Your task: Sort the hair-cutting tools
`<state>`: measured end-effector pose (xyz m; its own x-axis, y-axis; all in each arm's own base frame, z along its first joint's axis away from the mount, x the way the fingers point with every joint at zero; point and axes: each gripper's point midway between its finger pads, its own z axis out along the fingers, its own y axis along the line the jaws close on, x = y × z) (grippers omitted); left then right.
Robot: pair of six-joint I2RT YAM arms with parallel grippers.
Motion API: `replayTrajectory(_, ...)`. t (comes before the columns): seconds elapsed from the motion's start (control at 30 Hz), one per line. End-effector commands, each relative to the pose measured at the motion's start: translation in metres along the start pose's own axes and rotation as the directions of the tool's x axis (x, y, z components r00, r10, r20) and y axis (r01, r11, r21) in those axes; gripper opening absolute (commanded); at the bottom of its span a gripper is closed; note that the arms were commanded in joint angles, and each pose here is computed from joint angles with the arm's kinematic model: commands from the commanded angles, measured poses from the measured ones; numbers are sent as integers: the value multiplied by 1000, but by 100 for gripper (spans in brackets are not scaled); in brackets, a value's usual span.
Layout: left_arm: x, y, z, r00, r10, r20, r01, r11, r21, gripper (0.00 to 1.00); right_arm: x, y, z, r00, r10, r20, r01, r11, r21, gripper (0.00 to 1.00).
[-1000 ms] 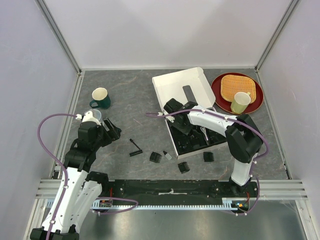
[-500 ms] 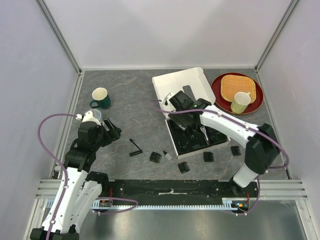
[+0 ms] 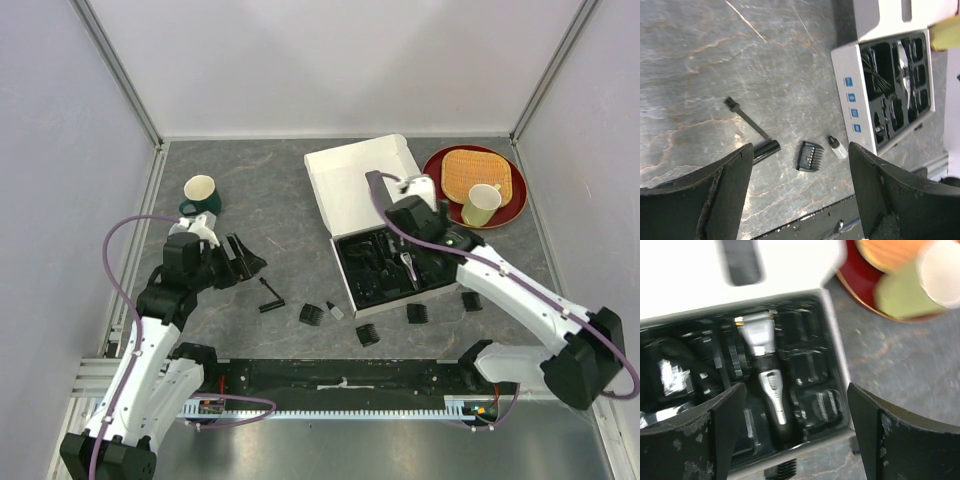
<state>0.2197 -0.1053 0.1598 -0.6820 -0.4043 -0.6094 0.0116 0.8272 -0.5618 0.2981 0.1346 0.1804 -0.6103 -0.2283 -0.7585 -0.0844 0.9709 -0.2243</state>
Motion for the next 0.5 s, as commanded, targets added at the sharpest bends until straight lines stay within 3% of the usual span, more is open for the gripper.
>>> replayTrajectory(0.0,2,-35,-3,995,85,-45,-74,977,202,82,21,-63,11,933,356,45,-358,914,192,91)
replayTrajectory(0.2,5,-36,0,994,94,-47,-82,971,226,82,72,-91,34,805,588,-78,-563,798,214,98)
replayTrajectory(0.37,7,-32,3,994,88,-62,-73,976,205,82,89,-95,44,720,686,-108,-657,723,211,98)
replayTrajectory(0.47,8,-28,5,995,74,-72,-60,982,181,82,91,-88,44,697,704,-139,-682,710,173,98)
